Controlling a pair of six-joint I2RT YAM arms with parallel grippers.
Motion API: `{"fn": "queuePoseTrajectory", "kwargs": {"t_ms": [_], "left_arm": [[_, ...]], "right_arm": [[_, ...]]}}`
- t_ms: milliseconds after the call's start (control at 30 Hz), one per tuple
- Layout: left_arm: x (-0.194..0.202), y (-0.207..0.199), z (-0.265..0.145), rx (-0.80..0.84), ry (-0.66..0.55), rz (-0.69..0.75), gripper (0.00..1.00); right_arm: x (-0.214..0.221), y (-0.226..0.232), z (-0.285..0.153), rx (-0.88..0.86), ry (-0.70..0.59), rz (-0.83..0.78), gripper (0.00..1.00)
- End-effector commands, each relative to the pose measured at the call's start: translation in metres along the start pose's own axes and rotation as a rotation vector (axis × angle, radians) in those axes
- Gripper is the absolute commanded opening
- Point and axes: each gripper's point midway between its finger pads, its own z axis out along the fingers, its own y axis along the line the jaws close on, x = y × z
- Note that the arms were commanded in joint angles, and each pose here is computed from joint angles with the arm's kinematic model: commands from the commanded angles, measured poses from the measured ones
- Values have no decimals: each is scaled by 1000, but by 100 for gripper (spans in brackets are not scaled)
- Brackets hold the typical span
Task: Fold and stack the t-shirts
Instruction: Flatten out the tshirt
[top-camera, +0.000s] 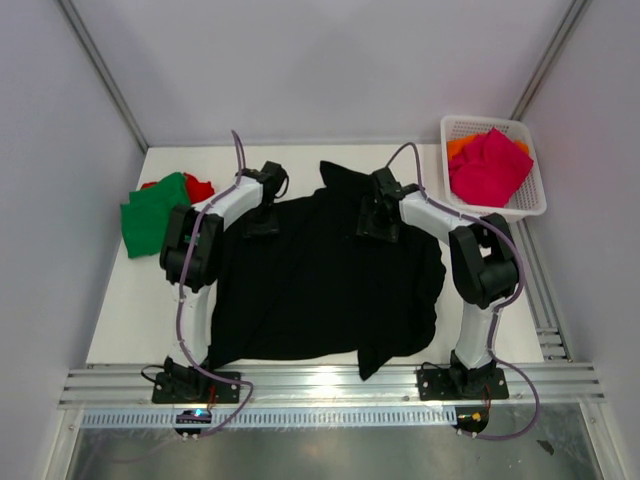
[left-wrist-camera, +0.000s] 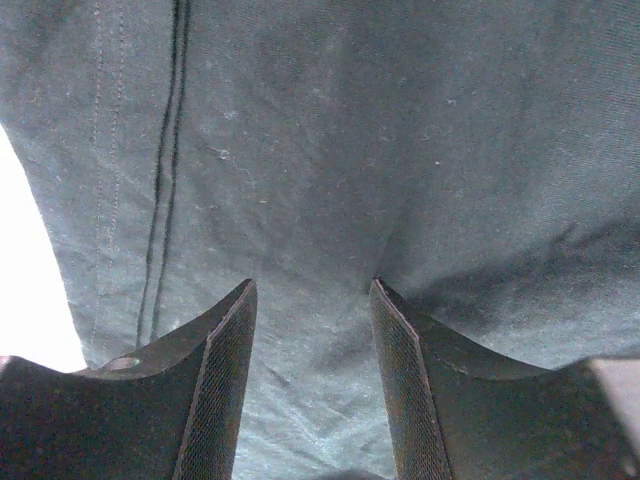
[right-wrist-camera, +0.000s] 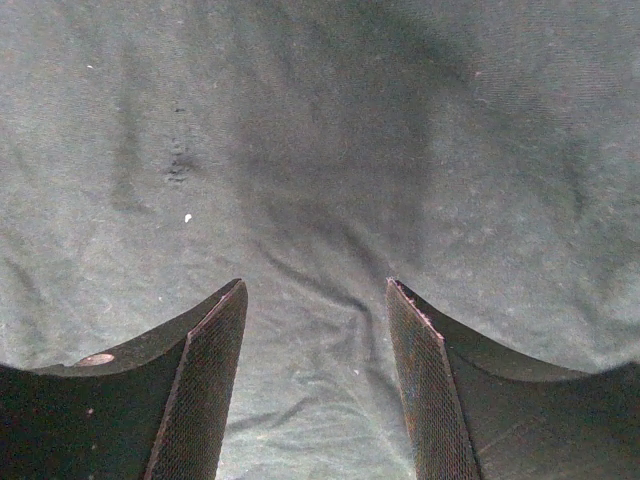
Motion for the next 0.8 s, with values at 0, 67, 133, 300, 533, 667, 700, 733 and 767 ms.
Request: {"fn": "queuePoseTrajectory", "kwargs": {"t_ms": [0, 67, 133, 300, 533, 667, 700, 733, 767], "left_arm": [[-2, 10, 1, -37, -18, 6, 52], [-2, 14, 2, -56, -20, 6, 52], [0, 16, 3, -67, -18, 11, 52], [5, 21, 8, -83, -2, 14, 52], [13, 41, 18, -111, 28, -11, 52], [14, 57, 17, -121, 28, -31, 52], [16, 63, 19, -129, 36, -34, 52], [16, 66, 19, -130, 37, -39, 52], [16, 69, 20, -132, 36, -42, 52]], "right_arm": [[-6, 3, 4, -17, -18, -7, 62], [-2, 0, 6, -4, -8, -9, 62], [1, -5, 6, 17, 2, -7, 62], [10, -22, 7, 106, 38, -9, 62], [22, -42, 8, 204, 88, 20, 62], [27, -51, 9, 221, 120, 59, 62], [27, -53, 9, 225, 121, 66, 62], [28, -54, 9, 228, 123, 67, 62], [29, -56, 8, 231, 127, 71, 63]]}}
